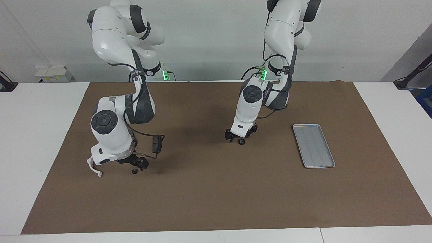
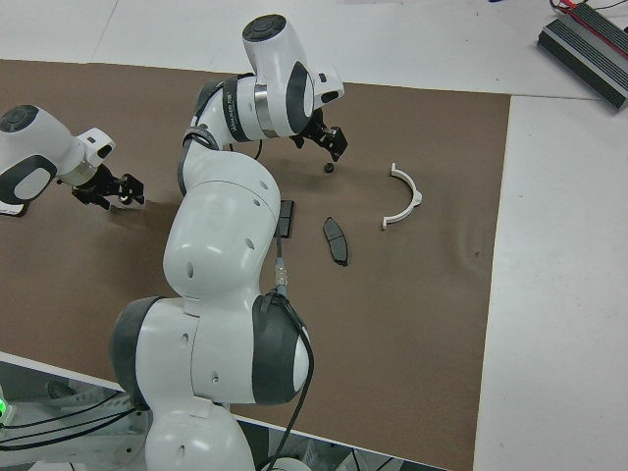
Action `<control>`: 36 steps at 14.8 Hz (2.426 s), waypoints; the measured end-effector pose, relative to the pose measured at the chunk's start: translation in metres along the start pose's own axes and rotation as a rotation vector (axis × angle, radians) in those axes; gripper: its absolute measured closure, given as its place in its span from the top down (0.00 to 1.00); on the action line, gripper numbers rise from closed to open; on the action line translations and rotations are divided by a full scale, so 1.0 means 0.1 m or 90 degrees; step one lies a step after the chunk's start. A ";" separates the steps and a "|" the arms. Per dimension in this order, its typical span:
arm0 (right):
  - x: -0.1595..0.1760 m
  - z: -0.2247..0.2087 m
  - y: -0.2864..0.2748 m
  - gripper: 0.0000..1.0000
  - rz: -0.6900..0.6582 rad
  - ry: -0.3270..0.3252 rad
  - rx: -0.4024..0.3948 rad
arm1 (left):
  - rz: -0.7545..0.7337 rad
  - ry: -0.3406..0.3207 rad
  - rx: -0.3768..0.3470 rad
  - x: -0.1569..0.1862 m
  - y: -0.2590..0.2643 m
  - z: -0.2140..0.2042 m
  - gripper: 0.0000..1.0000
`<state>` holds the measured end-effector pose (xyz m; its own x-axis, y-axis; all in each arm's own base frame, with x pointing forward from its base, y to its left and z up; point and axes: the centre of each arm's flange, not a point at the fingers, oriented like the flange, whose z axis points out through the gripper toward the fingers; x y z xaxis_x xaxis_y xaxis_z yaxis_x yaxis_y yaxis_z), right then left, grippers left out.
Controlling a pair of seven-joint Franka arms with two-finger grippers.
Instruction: Pick bearing gear from pile to tray
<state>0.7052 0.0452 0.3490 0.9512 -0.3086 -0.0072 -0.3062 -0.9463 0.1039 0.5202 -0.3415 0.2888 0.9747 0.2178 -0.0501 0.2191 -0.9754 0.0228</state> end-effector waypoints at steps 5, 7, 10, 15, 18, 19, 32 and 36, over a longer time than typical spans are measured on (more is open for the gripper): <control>0.10 -0.07 0.02 1.00 0.004 0.048 0.024 | 0.004 0.003 -0.002 0.00 -0.01 -0.03 0.92; 0.14 -0.11 0.01 1.00 0.003 0.071 0.035 | 0.007 0.005 -0.004 0.01 -0.02 -0.06 0.67; 0.14 -0.11 0.00 1.00 0.002 0.075 0.038 | 0.010 0.008 -0.005 0.02 -0.02 -0.08 0.34; 0.15 -0.04 0.07 1.00 -0.001 0.068 0.034 | 0.012 0.017 -0.010 0.10 -0.04 -0.16 0.28; 0.15 0.12 0.15 1.00 0.002 0.049 0.040 | 0.025 0.019 -0.006 0.41 -0.18 -0.53 0.28; 0.13 0.17 0.15 1.00 0.001 0.041 0.041 | 0.030 0.018 -0.005 0.57 -0.30 -0.76 0.28; 0.06 0.56 0.07 1.00 -0.027 0.035 0.054 | 0.184 -0.006 -0.005 1.53 -3.77 -1.50 0.28; 0.06 0.63 0.11 0.92 -0.030 0.031 0.053 | 0.196 -0.003 -0.005 1.11 -3.68 -1.04 0.28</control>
<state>0.7053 0.0271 0.2874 0.9646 -0.2610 0.0389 -0.2619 -0.9648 0.0219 0.5527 0.0451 0.3789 0.9951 -0.0889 -0.0440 -0.0869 -0.9952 0.0448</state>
